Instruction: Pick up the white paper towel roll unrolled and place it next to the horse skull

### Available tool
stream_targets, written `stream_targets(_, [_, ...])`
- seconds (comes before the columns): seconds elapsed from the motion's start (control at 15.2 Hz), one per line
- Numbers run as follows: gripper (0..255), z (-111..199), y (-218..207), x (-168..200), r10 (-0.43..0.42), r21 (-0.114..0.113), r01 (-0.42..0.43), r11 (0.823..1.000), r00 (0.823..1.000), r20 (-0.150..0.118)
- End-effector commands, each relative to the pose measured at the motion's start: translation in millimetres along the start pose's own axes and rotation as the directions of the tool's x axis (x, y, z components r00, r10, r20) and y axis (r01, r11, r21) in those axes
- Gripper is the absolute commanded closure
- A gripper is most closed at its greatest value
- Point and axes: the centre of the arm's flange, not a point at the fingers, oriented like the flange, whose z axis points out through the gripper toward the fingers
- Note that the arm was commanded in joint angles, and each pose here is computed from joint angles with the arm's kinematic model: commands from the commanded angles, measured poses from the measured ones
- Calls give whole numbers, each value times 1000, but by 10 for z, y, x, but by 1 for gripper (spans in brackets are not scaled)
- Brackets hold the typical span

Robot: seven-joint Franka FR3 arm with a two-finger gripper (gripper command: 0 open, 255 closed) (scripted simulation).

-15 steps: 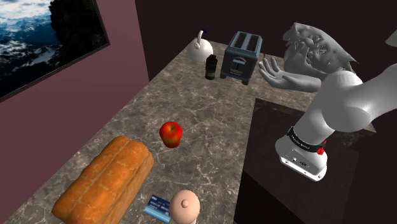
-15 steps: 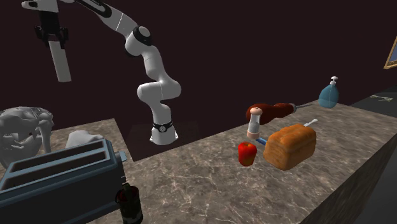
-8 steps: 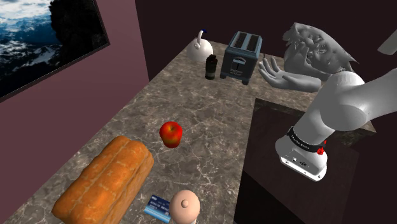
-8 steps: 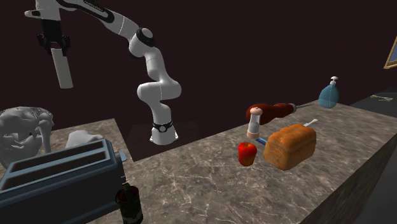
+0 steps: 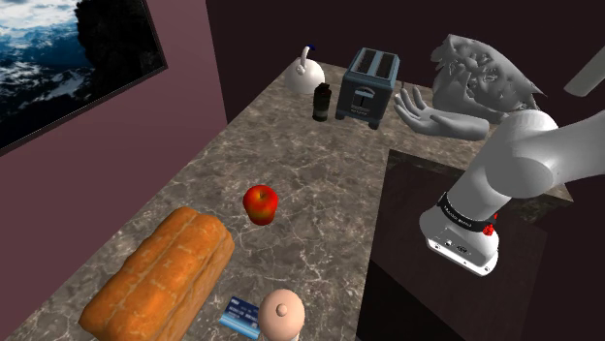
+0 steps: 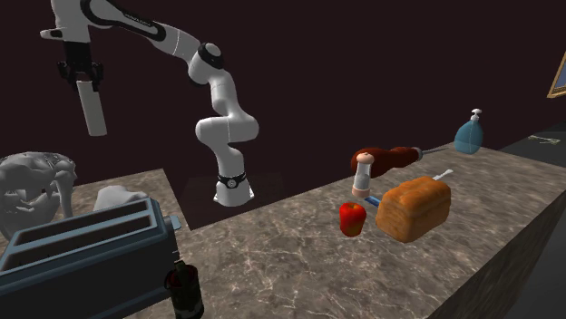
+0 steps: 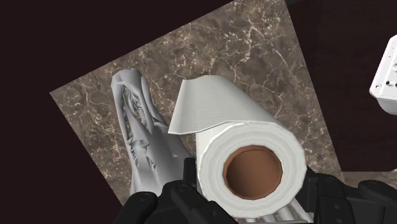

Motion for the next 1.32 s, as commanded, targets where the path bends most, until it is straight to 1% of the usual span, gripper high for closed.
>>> stream_targets(0.0, [255,108,-4,0,0,0,0,1000,1000,0])
stream_targets(1.25, [255,1107,-60,-56,0,0,0,1000,1000,0])
